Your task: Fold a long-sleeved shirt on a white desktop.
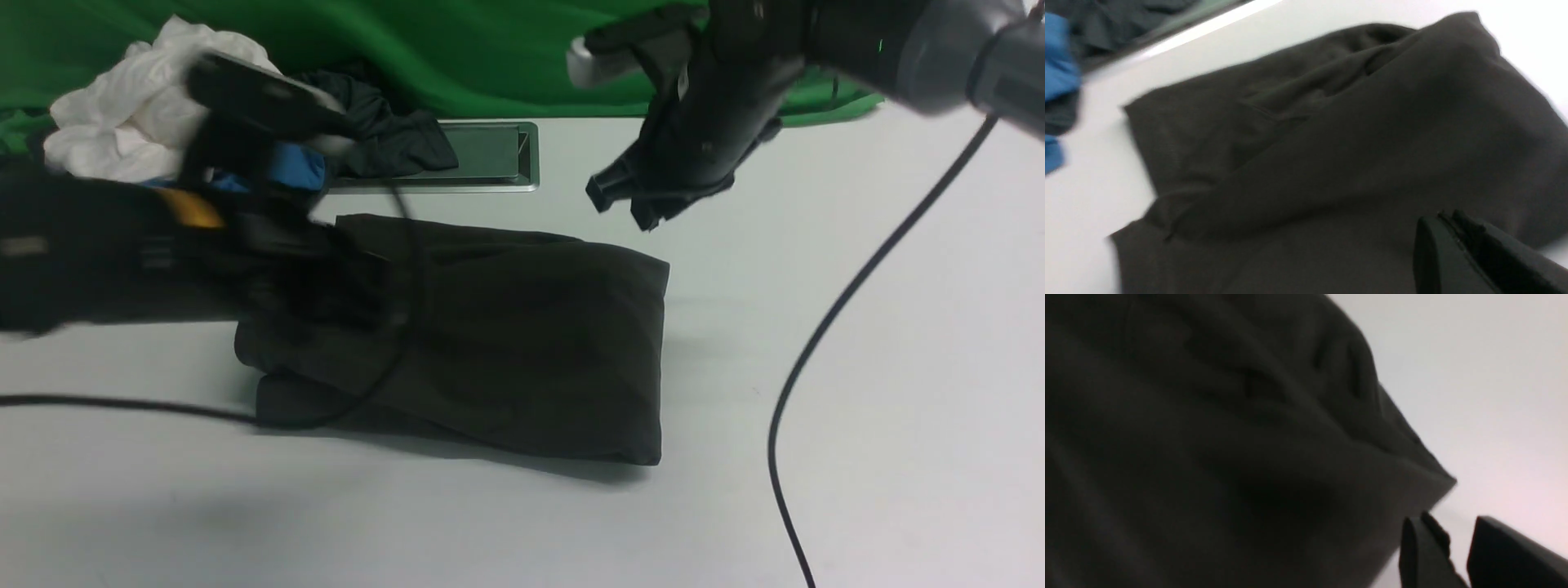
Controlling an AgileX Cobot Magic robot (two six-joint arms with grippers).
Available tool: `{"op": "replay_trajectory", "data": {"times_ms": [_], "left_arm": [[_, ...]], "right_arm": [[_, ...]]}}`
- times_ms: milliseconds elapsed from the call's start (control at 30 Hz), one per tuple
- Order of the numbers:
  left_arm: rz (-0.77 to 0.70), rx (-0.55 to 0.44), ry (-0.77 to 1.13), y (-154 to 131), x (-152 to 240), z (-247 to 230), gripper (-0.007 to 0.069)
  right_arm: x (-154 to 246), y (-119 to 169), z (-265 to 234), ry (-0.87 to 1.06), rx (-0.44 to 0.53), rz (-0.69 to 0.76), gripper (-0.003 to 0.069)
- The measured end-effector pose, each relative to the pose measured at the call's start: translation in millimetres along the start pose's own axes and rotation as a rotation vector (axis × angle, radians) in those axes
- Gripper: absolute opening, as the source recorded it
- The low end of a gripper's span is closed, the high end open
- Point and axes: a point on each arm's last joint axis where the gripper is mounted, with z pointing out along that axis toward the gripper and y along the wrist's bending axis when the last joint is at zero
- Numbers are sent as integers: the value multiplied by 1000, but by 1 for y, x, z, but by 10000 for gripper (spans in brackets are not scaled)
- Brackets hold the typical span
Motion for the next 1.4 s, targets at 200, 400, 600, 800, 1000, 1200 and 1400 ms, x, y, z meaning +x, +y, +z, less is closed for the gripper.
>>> {"op": "replay_trajectory", "data": {"times_ms": [200, 400, 600, 800, 1000, 1200, 1400], "left_arm": [[-10, -17, 180, 18, 29, 69, 20], [-127, -87, 312, 58, 57, 85, 20], [-143, -92, 375, 68, 65, 81, 20], [-121, -81, 490, 67, 74, 75, 20], [-100, -125, 384, 64, 52, 37, 20], [-61, -203, 24, 47, 11, -54, 20], [19, -195, -300, 8, 13, -123, 20]], "right_arm": [[5, -9, 34, -18, -36, 68, 165], [11, -18, 70, 32, -32, 89, 162], [16, -32, 90, 54, -19, 94, 162], [13, -37, 93, 27, -16, 68, 162], [5, -43, 72, 29, -11, 60, 162], [0, -45, -14, -32, 6, 5, 120], [31, -41, -95, -125, 12, 28, 65]]}}
